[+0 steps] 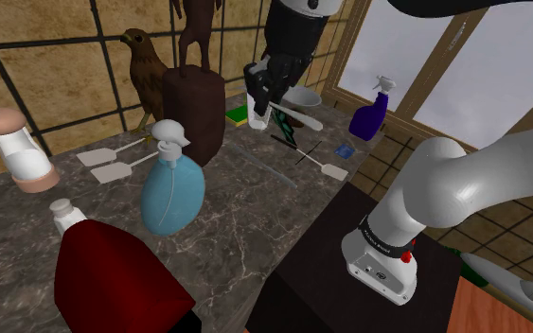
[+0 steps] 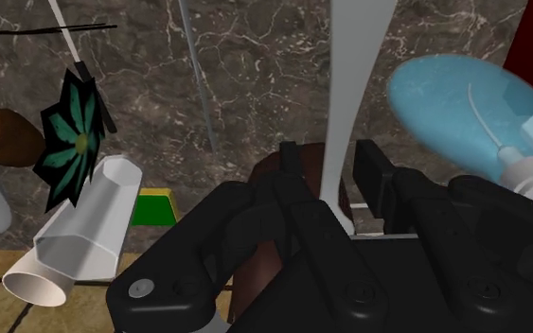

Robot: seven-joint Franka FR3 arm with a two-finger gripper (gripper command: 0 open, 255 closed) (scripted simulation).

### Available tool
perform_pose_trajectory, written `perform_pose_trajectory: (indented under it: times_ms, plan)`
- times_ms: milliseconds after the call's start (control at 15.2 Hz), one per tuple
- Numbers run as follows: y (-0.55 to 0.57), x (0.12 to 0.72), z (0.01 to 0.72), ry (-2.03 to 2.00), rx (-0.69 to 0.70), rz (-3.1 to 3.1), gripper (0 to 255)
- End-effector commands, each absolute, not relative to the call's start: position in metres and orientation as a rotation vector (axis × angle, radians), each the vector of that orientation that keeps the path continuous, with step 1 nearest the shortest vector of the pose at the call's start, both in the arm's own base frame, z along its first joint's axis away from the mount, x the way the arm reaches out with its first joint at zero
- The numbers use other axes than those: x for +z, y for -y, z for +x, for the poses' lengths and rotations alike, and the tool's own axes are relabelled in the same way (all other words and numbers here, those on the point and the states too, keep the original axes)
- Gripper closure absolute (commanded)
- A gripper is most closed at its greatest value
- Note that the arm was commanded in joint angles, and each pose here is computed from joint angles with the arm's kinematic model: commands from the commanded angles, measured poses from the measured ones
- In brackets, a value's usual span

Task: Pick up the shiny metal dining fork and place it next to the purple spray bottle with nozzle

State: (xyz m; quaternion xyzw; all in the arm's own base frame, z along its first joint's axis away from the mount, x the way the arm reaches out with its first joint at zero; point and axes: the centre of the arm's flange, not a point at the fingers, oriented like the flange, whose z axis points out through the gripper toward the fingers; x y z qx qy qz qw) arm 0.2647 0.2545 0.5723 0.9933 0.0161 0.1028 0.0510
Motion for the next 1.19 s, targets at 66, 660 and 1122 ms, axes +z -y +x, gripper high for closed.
perform_pose_trajectory:
  times_ms: [66,660,1122]
  plan:
    - [-0.255,0.589,0.264,-0.049,0.313,3.023,255]
    - [-0.191,0.609,0.281,-0.049,0.313,3.023,255]
    - [-0.101,0.609,0.304,-0.049,0.313,3.023,255]
